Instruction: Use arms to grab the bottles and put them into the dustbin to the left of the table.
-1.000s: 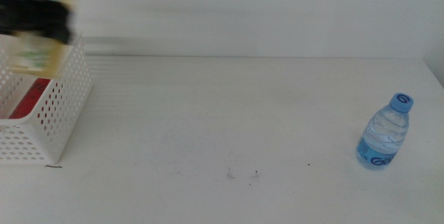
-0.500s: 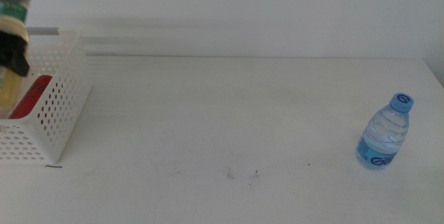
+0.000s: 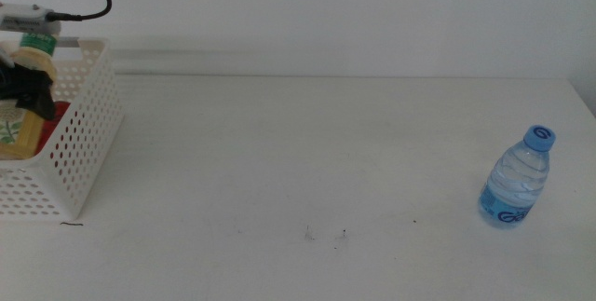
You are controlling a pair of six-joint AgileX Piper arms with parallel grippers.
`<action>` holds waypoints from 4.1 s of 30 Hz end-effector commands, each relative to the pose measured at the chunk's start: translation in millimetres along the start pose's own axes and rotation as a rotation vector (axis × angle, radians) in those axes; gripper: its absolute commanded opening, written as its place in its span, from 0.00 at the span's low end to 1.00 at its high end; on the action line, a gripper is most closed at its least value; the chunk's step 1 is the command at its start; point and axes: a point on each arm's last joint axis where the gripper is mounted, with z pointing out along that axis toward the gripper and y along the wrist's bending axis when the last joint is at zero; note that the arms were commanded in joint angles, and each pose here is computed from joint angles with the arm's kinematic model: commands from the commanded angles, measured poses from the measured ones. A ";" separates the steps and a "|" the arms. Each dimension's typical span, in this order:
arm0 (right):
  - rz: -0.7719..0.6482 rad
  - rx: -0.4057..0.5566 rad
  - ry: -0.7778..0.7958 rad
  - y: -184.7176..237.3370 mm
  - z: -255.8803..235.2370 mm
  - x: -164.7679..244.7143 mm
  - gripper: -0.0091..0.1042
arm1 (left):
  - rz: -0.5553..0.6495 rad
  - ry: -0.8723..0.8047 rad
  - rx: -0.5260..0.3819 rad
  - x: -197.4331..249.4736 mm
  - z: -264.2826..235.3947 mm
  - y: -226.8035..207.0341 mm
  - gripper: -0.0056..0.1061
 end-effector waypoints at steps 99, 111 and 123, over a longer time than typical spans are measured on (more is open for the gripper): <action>-0.328 -0.130 0.091 3.7 156.9 24.1 0.79 | 0.548 -0.902 0.362 177.7 -208.0 -210.8 0.89; -0.338 -0.173 0.077 6.9 217.7 20.7 0.68 | 0.551 -0.901 0.359 177.7 -207.9 -210.7 0.89; -0.468 -0.504 0.018 129.2 276.4 -12.3 0.06 | 0.551 -0.901 0.359 177.7 -207.9 -210.7 0.89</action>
